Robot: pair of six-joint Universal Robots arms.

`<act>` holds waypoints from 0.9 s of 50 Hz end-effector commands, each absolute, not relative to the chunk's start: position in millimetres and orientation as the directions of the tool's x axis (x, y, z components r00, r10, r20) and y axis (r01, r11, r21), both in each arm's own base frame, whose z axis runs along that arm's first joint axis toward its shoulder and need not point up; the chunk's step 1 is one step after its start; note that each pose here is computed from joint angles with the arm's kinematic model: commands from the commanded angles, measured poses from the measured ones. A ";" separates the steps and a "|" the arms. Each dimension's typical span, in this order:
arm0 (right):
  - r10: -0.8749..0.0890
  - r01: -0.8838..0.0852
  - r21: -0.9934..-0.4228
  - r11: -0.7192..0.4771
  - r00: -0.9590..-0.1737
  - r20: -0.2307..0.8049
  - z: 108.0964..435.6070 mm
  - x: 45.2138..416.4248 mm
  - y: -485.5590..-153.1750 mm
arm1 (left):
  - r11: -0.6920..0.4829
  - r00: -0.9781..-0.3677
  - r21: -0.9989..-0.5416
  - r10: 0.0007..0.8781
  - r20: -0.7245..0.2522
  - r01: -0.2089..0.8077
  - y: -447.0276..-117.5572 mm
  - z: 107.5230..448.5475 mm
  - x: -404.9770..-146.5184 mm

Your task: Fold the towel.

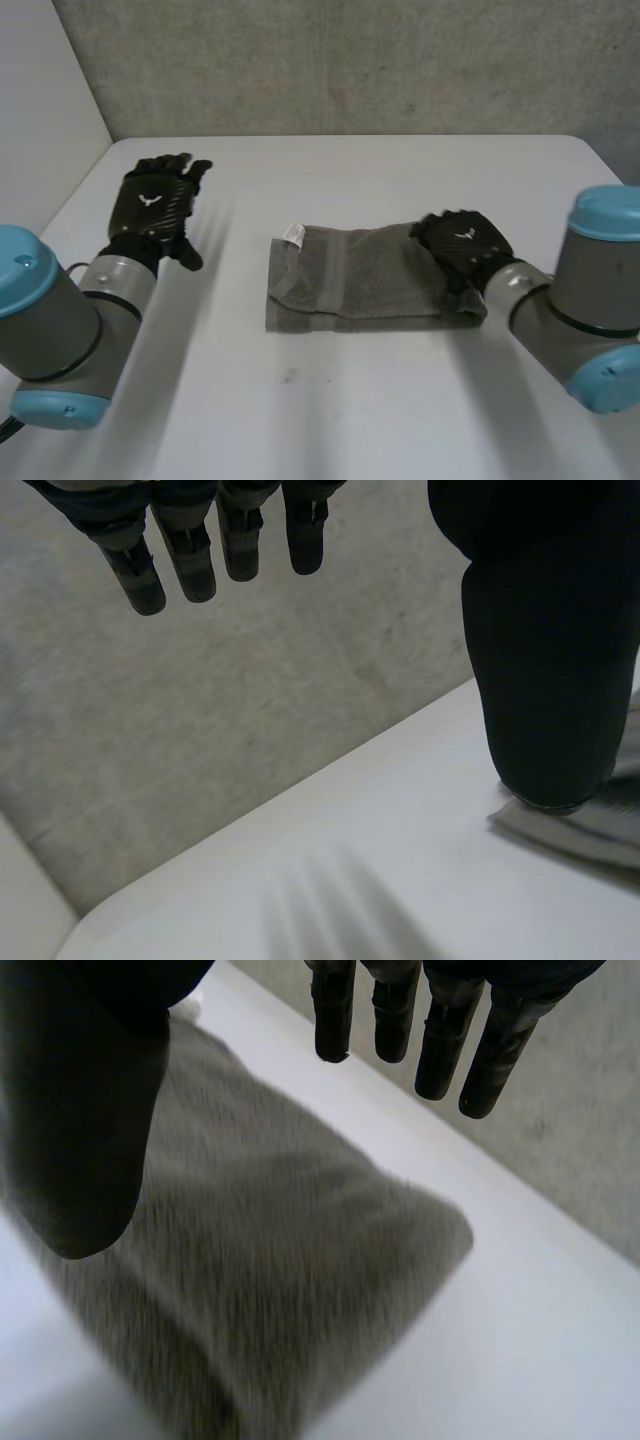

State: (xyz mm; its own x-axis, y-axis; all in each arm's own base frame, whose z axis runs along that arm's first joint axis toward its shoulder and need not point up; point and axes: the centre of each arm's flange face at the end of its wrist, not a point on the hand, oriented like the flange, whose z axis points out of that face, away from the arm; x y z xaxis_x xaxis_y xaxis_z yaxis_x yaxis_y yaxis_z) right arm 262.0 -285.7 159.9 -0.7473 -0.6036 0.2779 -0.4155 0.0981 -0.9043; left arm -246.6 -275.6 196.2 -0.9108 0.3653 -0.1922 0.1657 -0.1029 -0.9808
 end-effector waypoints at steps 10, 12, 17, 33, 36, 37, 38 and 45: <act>-0.544 -0.412 -0.906 0.095 -0.784 0.300 125.1 234.7 -302.3 | -0.098 -0.856 -0.981 0.479 -0.195 0.169 -254.4 182.4 -287.1; -0.514 -0.414 -0.907 0.079 -0.796 0.319 130.1 231.1 -306.7 | -0.098 -0.857 -0.981 0.478 -0.195 0.169 -253.6 182.9 -286.1; -0.444 -0.432 -0.902 -0.024 -0.803 0.396 161.0 231.9 -316.3 | -0.086 -0.860 -0.981 0.472 -0.193 0.173 -252.1 181.5 -282.0; -0.699 -0.514 -0.701 -0.494 -0.245 0.672 155.8 393.3 -215.4 | -0.105 -0.897 -0.982 0.400 -0.188 0.159 -257.6 197.4 -269.9; -0.712 -0.536 -0.654 -0.535 -0.131 0.690 138.4 405.7 -195.9 | -0.096 -0.908 -0.982 0.376 -0.188 0.163 -258.4 197.3 -266.1; -0.714 -0.553 -0.635 -0.539 -0.100 0.693 133.1 407.3 -191.4 | -0.093 -0.910 -0.982 0.370 -0.186 0.163 -258.6 197.6 -265.2; -0.714 -0.554 -0.635 -0.539 -0.099 0.693 133.0 407.3 -191.4 | -0.093 -0.910 -0.982 0.370 -0.186 0.163 -258.7 197.6 -265.2; -0.745 -0.450 -0.789 -0.418 -0.327 0.581 175.9 405.8 -202.2 | -0.103 -0.916 -0.983 0.359 -0.182 0.155 -263.2 204.0 -263.2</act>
State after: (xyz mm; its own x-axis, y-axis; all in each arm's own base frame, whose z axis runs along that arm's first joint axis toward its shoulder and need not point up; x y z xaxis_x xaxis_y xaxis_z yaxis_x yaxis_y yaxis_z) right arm 409.2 -190.5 138.8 -0.1172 -0.7173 0.6869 -0.5440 -0.5323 -0.6487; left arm -263.9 -260.3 199.5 -0.9124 0.3647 -0.1857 0.1613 -0.0966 -0.9822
